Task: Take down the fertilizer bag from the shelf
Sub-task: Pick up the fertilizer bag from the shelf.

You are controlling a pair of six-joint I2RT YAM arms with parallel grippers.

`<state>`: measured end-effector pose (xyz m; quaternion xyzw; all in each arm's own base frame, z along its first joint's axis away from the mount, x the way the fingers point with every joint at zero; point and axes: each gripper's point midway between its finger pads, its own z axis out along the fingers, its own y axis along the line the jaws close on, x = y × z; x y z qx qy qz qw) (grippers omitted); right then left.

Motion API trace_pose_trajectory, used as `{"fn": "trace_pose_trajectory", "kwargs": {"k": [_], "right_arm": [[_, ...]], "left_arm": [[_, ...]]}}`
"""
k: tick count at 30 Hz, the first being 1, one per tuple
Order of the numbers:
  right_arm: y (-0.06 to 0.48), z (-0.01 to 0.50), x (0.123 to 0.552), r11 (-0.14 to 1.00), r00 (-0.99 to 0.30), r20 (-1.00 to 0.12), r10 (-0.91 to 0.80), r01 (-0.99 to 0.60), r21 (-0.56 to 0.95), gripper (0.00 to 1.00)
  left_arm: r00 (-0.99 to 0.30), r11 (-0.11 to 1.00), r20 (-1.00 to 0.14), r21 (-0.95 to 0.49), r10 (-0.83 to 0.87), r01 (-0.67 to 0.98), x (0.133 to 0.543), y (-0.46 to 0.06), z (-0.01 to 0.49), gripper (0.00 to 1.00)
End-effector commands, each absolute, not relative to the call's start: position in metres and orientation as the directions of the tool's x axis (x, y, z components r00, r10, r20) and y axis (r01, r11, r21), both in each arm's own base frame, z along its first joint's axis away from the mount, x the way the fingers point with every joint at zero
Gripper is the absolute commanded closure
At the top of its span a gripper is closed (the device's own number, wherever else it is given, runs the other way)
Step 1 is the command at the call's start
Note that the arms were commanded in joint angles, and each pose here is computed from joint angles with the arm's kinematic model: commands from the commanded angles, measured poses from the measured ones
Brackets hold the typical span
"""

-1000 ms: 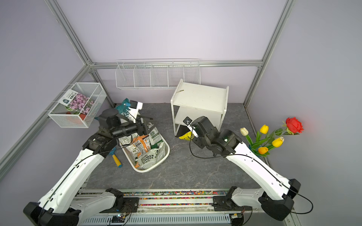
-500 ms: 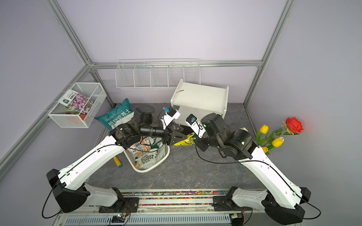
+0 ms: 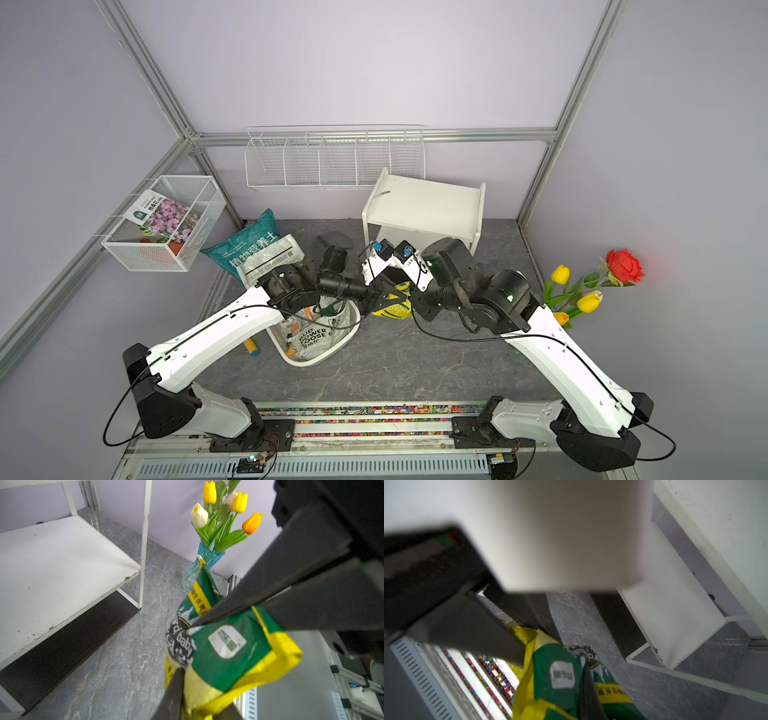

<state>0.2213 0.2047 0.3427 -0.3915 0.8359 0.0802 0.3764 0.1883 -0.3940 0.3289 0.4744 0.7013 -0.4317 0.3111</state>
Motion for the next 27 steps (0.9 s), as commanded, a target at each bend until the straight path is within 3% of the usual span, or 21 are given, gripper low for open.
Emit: {"fn": "trace_pose_trajectory", "kwargs": {"k": [1,5,6,9,10,11,13,16,22,27], "right_arm": [[0.214,0.357,0.227,0.701,-0.393,-0.749,-0.533,-0.701,-0.131,1.0],[0.215,0.352,0.23,0.708,-0.399,-0.747,-0.532,-0.694,-0.133,0.99],[0.215,0.35,0.231,0.709,-0.399,-0.746,-0.533,-0.692,-0.136,0.88],[0.212,0.354,0.238,0.736,-0.391,-0.765,-0.512,-0.659,-0.156,0.22],[0.209,0.357,0.241,0.751,-0.384,-0.777,-0.499,-0.639,-0.167,0.06],[0.206,0.361,0.244,0.765,-0.376,-0.788,-0.487,-0.62,-0.177,0.02],[0.197,0.365,0.248,0.79,-0.364,-0.805,-0.469,-0.58,-0.199,0.01],[0.189,0.362,0.25,0.809,-0.372,-0.808,-0.457,-0.552,-0.203,0.02],[0.179,0.332,0.254,0.835,-0.444,-0.771,-0.456,-0.513,-0.199,0.02],[0.181,0.319,0.256,0.842,-0.469,-0.762,-0.447,-0.508,-0.181,0.02]], "left_arm": [[-0.331,0.148,-0.86,-0.296,0.388,0.944,0.184,-0.399,0.333,1.0],[-0.343,0.157,-0.856,-0.306,0.387,0.939,0.186,-0.4,0.33,1.0],[-0.343,0.163,-0.857,-0.303,0.385,0.939,0.187,-0.399,0.329,1.0],[-0.341,0.232,-0.86,-0.269,0.379,0.935,0.197,-0.393,0.323,1.0],[-0.34,0.276,-0.862,-0.246,0.377,0.929,0.203,-0.389,0.32,1.0],[-0.338,0.323,-0.865,-0.221,0.371,0.92,0.21,-0.384,0.319,1.0],[-0.372,0.487,-0.866,-0.18,0.333,0.854,0.233,-0.365,0.315,1.0],[-0.348,0.604,-0.904,-0.136,0.249,0.785,0.251,-0.336,0.324,1.0],[-0.281,0.7,-0.957,-0.15,0.075,0.699,0.253,-0.293,0.339,1.0],[-0.317,0.695,-0.948,-0.24,-0.019,0.677,0.239,-0.278,0.316,1.0]]}}
